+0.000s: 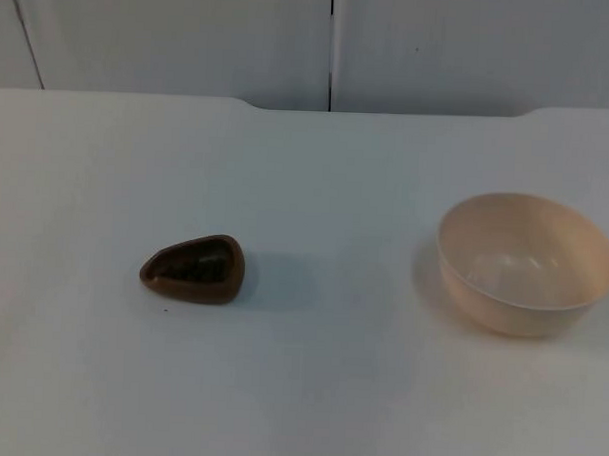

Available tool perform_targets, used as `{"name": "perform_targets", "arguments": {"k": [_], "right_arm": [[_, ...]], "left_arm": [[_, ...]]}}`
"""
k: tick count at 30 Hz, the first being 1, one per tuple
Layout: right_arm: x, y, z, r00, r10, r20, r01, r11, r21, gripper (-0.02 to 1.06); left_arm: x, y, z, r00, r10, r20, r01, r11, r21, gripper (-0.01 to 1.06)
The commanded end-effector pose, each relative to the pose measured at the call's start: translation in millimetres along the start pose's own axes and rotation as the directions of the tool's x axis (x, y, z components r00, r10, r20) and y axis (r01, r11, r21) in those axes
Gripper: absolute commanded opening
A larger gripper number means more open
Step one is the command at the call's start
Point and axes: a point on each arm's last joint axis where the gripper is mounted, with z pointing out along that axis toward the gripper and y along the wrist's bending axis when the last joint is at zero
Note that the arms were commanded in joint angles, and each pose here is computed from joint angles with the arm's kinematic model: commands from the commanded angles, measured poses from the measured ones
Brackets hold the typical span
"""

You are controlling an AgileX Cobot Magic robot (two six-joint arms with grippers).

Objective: Pick up the bowl with the left hand and pour the coffee beans from the cup into the bowl with the right hand.

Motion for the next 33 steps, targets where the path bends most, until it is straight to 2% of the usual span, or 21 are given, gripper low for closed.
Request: {"name": "perform_targets", "arguments": {"k": [1,5,9,15,20,33], "right_arm": [[1.1,-0.1,1.3,1.0,0.004,0.003,-0.004,1.0,0.007,1.05],[1.0,-0.3,1.3,1.0,0.003,0.003,-0.003,1.0,0.009,1.05],[1.0,-0.3,1.3,1.0,0.003,0.003,-0.003,1.0,0.009,1.05],[1.0,-0.3,1.3,1.0,0.003,0.003,-0.003,1.0,0.009,1.05],[1.0,-0.4,1.3,1.0,0.002,0.003,-0.002,1.0,0.01,1.05],[1.0,-0.4,1.3,1.0,0.002,0.003,-0.002,1.0,0.01,1.05]], "left_arm": [[-3.7,-0.7,2.2,1.0,-0.007,0.011,0.007,1.0,0.021,1.05],[-4.2,0.1,5.2,1.0,-0.008,0.001,0.008,1.0,0.029,1.05],[-5.4,-2.4,8.3,1.0,-0.014,-0.002,0.015,0.998,0.069,1.05],[-4.5,-4.4,19.9,0.998,-0.019,-0.064,0.026,0.993,0.114,0.99],[-4.7,-7.9,35.8,0.993,-0.006,-0.115,0.024,0.988,0.155,0.99],[0.4,-39.4,97.1,0.973,0.085,-0.212,-0.024,0.961,0.276,0.99]]}}
